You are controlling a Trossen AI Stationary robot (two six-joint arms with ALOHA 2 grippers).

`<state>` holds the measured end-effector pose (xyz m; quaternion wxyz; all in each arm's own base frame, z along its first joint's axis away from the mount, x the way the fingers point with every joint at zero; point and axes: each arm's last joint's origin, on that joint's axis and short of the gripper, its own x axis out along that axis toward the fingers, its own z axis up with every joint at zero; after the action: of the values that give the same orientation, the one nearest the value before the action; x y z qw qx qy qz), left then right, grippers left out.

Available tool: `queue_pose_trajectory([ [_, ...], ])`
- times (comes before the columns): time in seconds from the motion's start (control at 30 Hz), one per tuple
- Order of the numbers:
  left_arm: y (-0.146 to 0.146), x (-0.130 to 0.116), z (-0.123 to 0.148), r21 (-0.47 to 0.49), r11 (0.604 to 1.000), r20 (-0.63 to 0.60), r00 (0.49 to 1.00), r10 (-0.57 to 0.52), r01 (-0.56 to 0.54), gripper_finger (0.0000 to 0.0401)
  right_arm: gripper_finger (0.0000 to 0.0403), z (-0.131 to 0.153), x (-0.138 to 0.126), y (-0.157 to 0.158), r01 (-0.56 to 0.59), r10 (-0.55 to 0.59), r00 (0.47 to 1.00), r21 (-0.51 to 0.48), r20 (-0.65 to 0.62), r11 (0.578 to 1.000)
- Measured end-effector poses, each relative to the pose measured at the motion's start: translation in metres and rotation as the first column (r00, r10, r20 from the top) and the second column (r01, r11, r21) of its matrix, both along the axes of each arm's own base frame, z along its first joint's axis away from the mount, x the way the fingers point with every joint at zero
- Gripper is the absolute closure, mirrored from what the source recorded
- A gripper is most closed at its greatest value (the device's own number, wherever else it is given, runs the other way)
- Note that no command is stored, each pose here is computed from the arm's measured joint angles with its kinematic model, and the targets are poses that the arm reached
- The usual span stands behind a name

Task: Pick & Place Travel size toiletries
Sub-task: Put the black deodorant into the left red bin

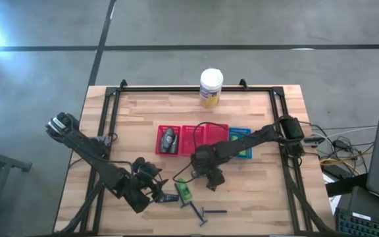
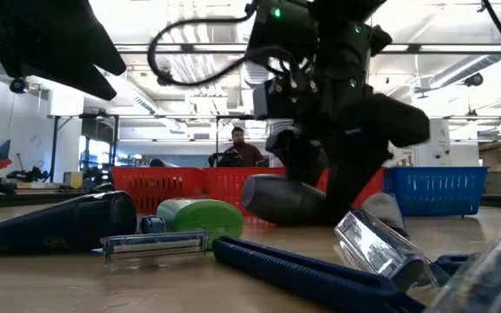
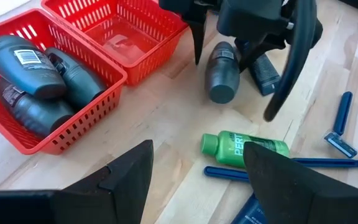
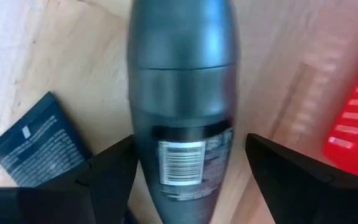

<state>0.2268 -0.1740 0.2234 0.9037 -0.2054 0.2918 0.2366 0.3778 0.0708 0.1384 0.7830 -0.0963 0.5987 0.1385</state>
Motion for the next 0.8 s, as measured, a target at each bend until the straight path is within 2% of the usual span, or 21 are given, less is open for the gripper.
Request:
queue_pose_trajectory([
  [0.13,0.000,0.000,0.000,0.002,1.000,-0.003,1.000,-0.001,0.001,0.0147,0.0103,-0.005,-0.002,0.000,0.009,-0.009,1.000,0.009,0.017,1.000],
  [0.23,0.000,0.000,-0.001,0.004,1.000,-0.004,1.000,-0.001,0.001,0.0147,0.0115,-0.005,0.000,0.000,0.011,-0.013,0.999,0.023,0.050,1.000],
  [0.5,0.000,0.000,-0.001,0.065,0.996,-0.036,0.997,-0.063,0.066,0.0149,0.0209,-0.004,0.003,-0.001,0.037,-0.040,0.998,0.054,0.056,0.998],
  [0.7,-0.003,0.003,0.007,0.131,0.981,-0.054,0.989,-0.139,0.145,0.0149,0.0210,0.006,-0.005,-0.002,0.049,-0.050,0.999,0.050,0.023,0.998],
  [0.8,-0.005,0.006,0.012,0.171,0.964,-0.061,0.979,-0.195,0.203,0.0149,0.0209,0.026,-0.009,-0.003,0.087,-0.092,0.994,0.084,0.052,0.993],
])
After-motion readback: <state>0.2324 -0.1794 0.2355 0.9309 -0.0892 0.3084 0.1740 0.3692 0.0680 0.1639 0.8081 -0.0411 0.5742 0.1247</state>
